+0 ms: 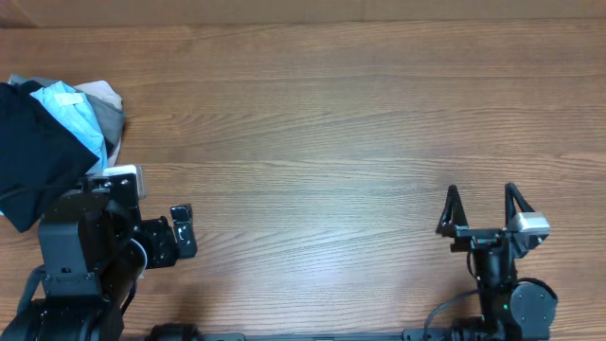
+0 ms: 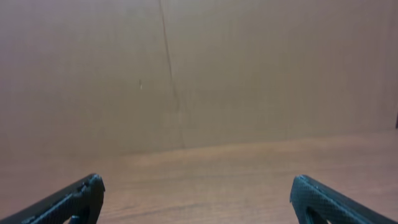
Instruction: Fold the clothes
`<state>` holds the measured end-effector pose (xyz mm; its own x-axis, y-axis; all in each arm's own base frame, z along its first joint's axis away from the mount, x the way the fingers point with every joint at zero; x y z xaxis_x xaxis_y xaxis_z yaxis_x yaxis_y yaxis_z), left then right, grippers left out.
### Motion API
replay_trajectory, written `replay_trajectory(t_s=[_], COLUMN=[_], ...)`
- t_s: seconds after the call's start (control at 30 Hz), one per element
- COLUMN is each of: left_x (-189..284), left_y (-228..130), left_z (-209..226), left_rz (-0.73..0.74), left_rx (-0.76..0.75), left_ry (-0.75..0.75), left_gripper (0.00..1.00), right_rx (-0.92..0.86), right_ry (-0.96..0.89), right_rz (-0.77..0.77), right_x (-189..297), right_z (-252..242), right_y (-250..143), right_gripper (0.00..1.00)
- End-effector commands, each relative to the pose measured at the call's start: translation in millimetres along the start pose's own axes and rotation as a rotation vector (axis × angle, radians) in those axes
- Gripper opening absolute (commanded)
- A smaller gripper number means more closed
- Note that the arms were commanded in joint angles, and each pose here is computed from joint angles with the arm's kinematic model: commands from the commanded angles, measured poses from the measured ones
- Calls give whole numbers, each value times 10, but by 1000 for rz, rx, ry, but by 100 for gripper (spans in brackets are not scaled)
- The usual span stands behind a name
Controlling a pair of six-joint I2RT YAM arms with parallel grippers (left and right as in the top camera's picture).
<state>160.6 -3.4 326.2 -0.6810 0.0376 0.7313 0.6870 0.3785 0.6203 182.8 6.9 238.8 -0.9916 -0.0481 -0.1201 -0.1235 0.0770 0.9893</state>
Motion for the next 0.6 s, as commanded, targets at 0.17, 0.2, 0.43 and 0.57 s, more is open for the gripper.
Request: replay_trajectory(t_s=[0.17, 0.2, 0.43, 0.57], left_x=[4, 4, 4, 3], left_y=[0, 0, 0, 0], left_z=[14, 14, 14, 13], left_rz=[-5, -5, -5, -4], left_rx=[9, 9, 9, 9], left_ry=[7, 7, 7, 7], left_gripper=[100, 100, 100, 100], right_rx=[0, 0, -4, -4], right_ry=[-22, -16, -5, -5], right_rz=[2, 13, 146, 150], right_x=[-73, -73, -55, -54], right_z=[0, 8, 30, 31], right_y=[-411, -433, -691, -700], right_gripper=[100, 100, 100, 100])
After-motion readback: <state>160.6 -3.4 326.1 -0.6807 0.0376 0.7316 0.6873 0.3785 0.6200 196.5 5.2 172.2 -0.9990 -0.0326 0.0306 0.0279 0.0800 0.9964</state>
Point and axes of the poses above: each gripper's point midway between its finger pads, its own x axis back along the fingers, its own z axis along the line the jaws close on, y = z × x, the point moved 5 cm from there along x, back along the fingers, and after that the axes turned 13 degrees about x, right-handed, at the moved point
